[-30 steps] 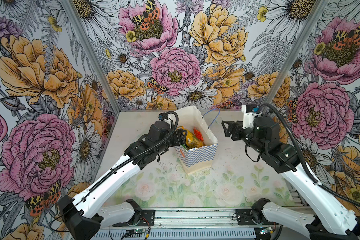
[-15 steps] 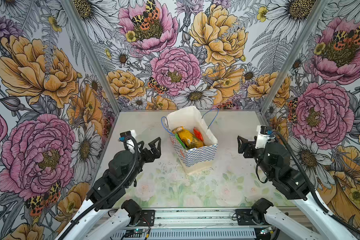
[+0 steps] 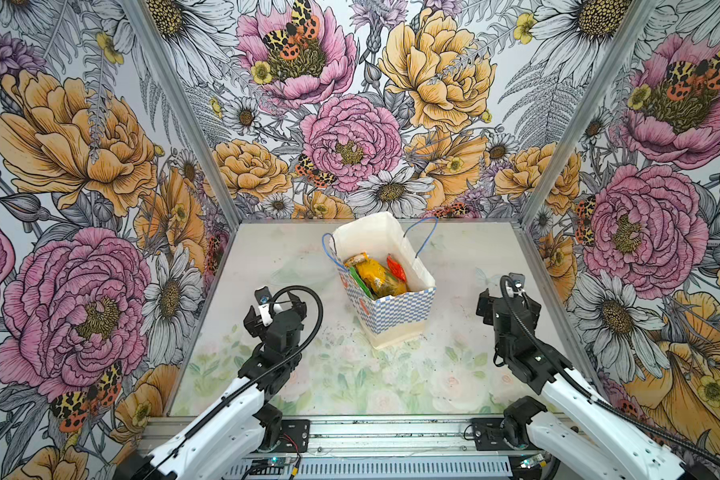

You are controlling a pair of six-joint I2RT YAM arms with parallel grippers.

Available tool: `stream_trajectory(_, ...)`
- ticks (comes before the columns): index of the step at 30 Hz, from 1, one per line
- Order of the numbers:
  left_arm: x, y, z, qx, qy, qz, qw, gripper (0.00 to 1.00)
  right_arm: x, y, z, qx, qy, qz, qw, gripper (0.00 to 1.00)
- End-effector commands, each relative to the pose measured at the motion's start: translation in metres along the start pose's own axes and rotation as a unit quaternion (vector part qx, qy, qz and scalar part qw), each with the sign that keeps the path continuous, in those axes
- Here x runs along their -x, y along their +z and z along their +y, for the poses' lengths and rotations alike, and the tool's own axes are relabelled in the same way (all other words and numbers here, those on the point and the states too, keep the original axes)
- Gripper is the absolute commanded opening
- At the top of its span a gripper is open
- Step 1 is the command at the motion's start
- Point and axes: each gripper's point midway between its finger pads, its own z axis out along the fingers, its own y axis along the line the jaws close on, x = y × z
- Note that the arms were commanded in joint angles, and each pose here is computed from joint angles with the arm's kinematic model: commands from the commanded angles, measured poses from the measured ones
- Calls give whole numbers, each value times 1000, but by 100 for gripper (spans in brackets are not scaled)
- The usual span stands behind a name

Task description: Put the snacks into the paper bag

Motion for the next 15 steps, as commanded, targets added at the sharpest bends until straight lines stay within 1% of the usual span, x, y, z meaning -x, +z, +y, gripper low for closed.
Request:
stream_trajectory(1,31,22,-22,-32,26,-39,998,99,19,13,0,-28,5,-65,997,98)
stream_trajectory(2,26,29,-26,-38,40,-36,998,99,15,20,0,-34,-1,-71,997,98)
stream_trajectory(5,9,49,-33,-66,46,-26,996,98,1,41,-1,-44,-7,-74,996,100)
stream_trajectory(7,-2,61,-32,-68,47,-32,996,99,-10,58,-2,-44,-5,-67,997,100)
stream_trajectory(8,-1,66,-32,-70,48,-46,995,99,-14,65,-2,-42,-2,-66,997,100)
stream_trajectory(9,0,69,-37,-77,65,-50,994,99,-15,72,-3,-43,-5,-67,997,100)
stream_trajectory(10,0,72,-40,-88,70,-52,992,99,-16,77,-2,-46,-10,-61,997,100)
stream_trajectory(11,1,76,-42,-100,65,-56,991,99,-13,81,0,-42,-14,-66,997,100)
stream_trajectory(13,-7,86,-42,-121,56,-51,990,99,-8,86,0,-37,-9,-88,995,100)
stream_trajectory(15,-17,97,-34,-125,24,-54,990,99,-4,95,2,-21,-8,-95,995,100)
